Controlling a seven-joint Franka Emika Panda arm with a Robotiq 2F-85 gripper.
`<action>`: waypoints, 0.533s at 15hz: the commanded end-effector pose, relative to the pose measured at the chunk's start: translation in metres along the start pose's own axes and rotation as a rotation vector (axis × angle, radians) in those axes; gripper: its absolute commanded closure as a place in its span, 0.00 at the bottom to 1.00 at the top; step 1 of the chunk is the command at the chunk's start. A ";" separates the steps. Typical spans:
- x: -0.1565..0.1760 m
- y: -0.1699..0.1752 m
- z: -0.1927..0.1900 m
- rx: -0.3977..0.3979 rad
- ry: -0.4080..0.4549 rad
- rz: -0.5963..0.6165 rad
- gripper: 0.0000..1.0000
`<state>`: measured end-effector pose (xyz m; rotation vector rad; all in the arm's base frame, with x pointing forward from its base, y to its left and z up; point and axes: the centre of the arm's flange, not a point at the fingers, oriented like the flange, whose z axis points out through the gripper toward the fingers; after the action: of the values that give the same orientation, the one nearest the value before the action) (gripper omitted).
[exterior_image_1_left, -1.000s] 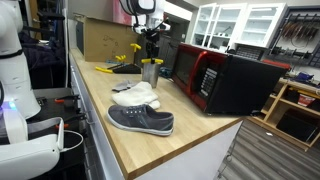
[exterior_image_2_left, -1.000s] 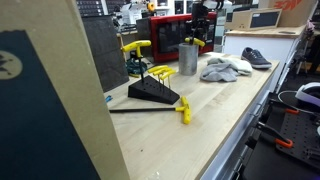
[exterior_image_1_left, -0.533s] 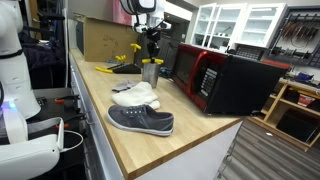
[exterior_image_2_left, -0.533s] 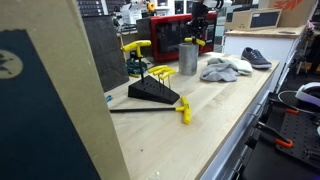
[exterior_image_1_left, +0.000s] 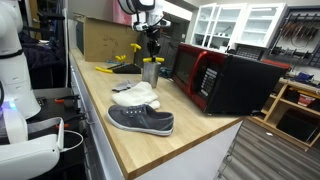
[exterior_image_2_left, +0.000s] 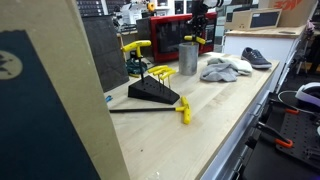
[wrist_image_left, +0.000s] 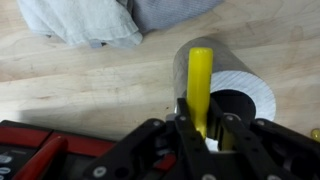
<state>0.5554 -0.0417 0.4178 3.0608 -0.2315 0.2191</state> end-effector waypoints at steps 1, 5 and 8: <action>-0.004 -0.002 -0.038 -0.048 0.030 0.001 0.94; -0.005 0.000 -0.073 -0.079 0.028 -0.023 0.94; -0.005 -0.001 -0.103 -0.100 0.010 -0.035 0.94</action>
<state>0.5412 -0.0380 0.4799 2.9913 -0.1971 0.2342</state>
